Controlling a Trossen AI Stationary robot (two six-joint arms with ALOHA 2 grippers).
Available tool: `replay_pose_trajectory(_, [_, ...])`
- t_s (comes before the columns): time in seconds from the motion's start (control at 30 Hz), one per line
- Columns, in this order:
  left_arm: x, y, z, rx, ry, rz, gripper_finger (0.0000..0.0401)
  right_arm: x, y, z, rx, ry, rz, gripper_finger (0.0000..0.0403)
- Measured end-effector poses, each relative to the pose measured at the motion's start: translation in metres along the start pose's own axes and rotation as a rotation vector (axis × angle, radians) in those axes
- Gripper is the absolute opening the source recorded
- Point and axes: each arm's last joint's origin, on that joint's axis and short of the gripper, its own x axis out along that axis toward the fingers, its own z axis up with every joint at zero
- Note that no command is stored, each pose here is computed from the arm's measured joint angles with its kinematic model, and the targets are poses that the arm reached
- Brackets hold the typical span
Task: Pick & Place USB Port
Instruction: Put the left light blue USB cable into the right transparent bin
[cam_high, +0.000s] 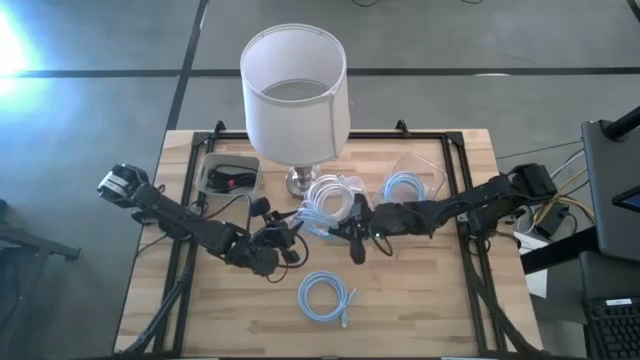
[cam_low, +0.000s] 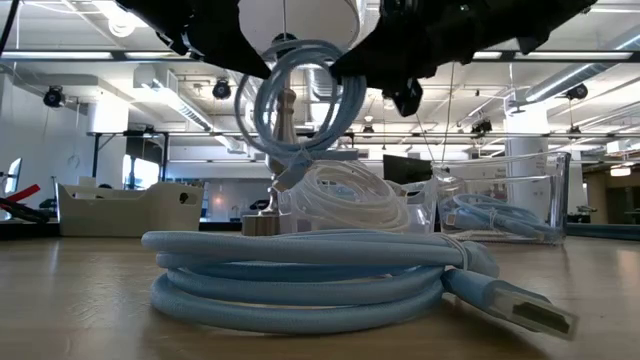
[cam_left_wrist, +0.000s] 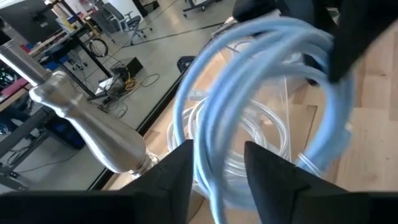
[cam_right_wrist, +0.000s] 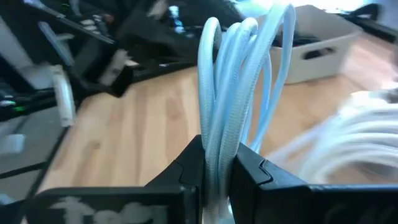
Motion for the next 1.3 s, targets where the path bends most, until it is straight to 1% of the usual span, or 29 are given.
replay_pose_trajectory(0.17, [0.000,0.000,0.000,-0.006,-0.002,0.000,0.0174,-0.021,-0.001,0.012,0.028,0.016,-0.074,0.0041])
replay_pose_trajectory(0.37, [0.000,0.000,0.000,-0.006,-0.002,0.000,0.0181,-0.057,0.001,0.022,0.007,0.046,-0.180,0.0039])
replay_pose_trajectory(0.53, [0.000,0.000,0.000,-0.007,-0.002,0.001,0.0181,-0.087,0.010,0.031,0.046,0.028,-0.148,0.0035])
replay_pose_trajectory(0.6, [0.000,0.000,0.000,-0.007,-0.002,0.001,0.0181,-0.098,0.012,0.033,0.037,0.027,-0.167,0.0035])
replay_pose_trajectory(0.67, [0.000,0.000,-0.001,-0.006,0.000,0.001,0.0181,-0.111,0.011,0.033,0.026,0.017,-0.241,0.0035])
replay_pose_trajectory(0.7, [0.000,0.000,-0.001,-0.005,0.000,0.001,0.0181,-0.117,0.009,0.032,0.032,0.015,-0.305,0.0035])
replay_pose_trajectory(0.83, [0.000,0.000,-0.004,0.000,0.003,0.003,0.0181,-0.140,-0.005,0.017,0.079,0.010,-0.629,0.0035])
replay_pose_trajectory(0.9, [0.000,0.000,-0.004,0.004,0.005,0.003,0.0181,-0.147,-0.012,0.010,0.120,0.019,-0.733,0.0035])
replay_pose_trajectory(0.97, [0.000,0.000,-0.004,0.002,0.004,0.003,0.0181,-0.152,-0.017,0.003,0.165,0.049,-0.792,0.0035])
replay_pose_trajectory(1.03, [0.000,0.000,-0.004,0.002,0.004,0.004,0.0181,-0.153,-0.020,-0.003,0.184,0.079,-0.840,0.0035])
replay_pose_trajectory(1.17, [0.001,0.000,-0.004,0.001,0.004,0.004,0.0181,-0.150,-0.023,-0.012,0.194,0.120,-0.907,0.0034])
replay_pose_trajectory(1.3, [0.001,0.000,-0.004,0.001,0.004,0.005,0.0181,-0.141,-0.023,-0.019,0.178,0.147,-0.944,0.0034])
